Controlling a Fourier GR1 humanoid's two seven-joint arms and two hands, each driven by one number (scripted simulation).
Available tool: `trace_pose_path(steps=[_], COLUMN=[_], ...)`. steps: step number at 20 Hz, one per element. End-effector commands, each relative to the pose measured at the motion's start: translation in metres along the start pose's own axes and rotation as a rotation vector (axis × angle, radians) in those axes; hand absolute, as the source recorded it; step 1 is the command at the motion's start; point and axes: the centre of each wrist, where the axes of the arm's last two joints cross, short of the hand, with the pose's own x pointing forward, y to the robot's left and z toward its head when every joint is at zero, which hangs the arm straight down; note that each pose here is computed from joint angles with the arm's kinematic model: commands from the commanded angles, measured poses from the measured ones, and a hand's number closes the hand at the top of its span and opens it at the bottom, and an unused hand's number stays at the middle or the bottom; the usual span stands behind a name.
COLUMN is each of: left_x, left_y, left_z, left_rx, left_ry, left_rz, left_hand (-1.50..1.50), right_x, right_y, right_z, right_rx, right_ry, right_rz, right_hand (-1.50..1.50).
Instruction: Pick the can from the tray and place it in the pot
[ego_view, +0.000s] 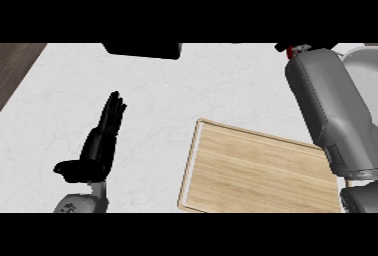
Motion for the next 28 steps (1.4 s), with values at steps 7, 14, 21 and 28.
trace_pose_path(steps=[7, 14, 21, 28], left_x=[0.001, -0.011, -0.008, -0.001], left_y=[0.012, 0.017, 0.026, 0.015], left_z=[0.003, 0.008, 0.009, 0.008], left_rx=[0.027, 0.064, 0.071, 0.065], left_ry=[0.005, 0.022, 0.009, 0.017], left_rz=[0.005, -0.012, -0.004, 0.0], left_hand=[0.0, 0.0, 0.0, 0.0], right_x=[-0.031, -0.074, -0.137, -0.185], right_y=[0.006, 0.027, 0.049, 0.072], right_z=[-0.053, -0.075, -0.097, -0.1], right_rx=[-0.073, -0.065, -0.05, 0.126], right_ry=[0.193, 0.233, 0.268, 0.291], right_rz=[0.033, 0.039, 0.026, -0.001], right_hand=[1.5, 1.5, 1.5, 1.5])
